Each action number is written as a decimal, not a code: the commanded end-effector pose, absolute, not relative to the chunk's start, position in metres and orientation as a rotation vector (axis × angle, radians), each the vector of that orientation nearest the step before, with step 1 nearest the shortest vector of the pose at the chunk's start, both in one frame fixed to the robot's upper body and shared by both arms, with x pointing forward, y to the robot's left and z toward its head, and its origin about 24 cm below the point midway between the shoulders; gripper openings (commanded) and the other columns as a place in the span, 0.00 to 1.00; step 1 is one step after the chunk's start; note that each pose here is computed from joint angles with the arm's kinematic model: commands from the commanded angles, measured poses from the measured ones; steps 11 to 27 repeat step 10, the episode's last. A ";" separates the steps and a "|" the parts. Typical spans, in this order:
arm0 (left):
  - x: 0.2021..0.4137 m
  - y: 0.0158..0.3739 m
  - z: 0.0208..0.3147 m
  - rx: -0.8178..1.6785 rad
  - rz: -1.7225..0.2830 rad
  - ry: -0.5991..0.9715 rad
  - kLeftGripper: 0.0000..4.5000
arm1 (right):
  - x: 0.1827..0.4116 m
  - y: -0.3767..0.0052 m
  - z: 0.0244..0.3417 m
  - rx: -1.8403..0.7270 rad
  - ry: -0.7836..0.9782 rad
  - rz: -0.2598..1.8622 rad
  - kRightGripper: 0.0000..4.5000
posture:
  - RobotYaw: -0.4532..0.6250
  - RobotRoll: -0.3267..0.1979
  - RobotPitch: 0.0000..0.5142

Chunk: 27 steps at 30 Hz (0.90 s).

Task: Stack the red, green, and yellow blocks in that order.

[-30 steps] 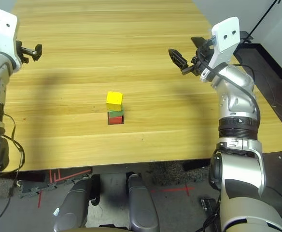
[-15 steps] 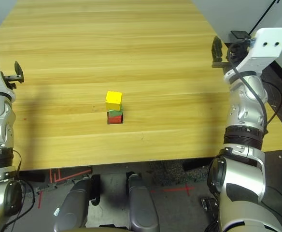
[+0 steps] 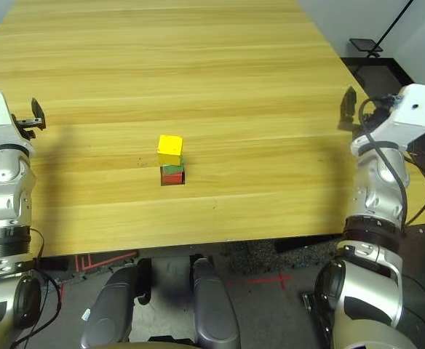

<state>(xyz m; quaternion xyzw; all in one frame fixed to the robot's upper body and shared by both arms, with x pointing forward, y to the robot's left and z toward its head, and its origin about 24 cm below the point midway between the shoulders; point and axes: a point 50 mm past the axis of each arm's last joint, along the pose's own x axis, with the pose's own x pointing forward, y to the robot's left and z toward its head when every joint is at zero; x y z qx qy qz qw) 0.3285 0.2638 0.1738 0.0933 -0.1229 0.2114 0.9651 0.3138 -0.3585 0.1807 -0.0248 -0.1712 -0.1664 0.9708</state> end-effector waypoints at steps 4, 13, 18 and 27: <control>0.325 0.264 0.167 0.190 0.448 -0.238 1.00 | 0.306 -0.360 0.172 -0.028 -0.343 -0.357 1.00 | 0.60 0.88 0.61; 0.328 0.260 0.176 0.193 0.427 -0.278 1.00 | 0.312 -0.360 0.186 -0.038 -0.375 -0.337 1.00 | 0.63 0.87 0.52; 0.328 0.260 0.176 0.193 0.427 -0.278 1.00 | 0.312 -0.360 0.186 -0.038 -0.375 -0.337 1.00 | 0.63 0.87 0.52; 0.328 0.260 0.176 0.193 0.427 -0.278 1.00 | 0.312 -0.360 0.186 -0.038 -0.375 -0.337 1.00 | 0.63 0.87 0.52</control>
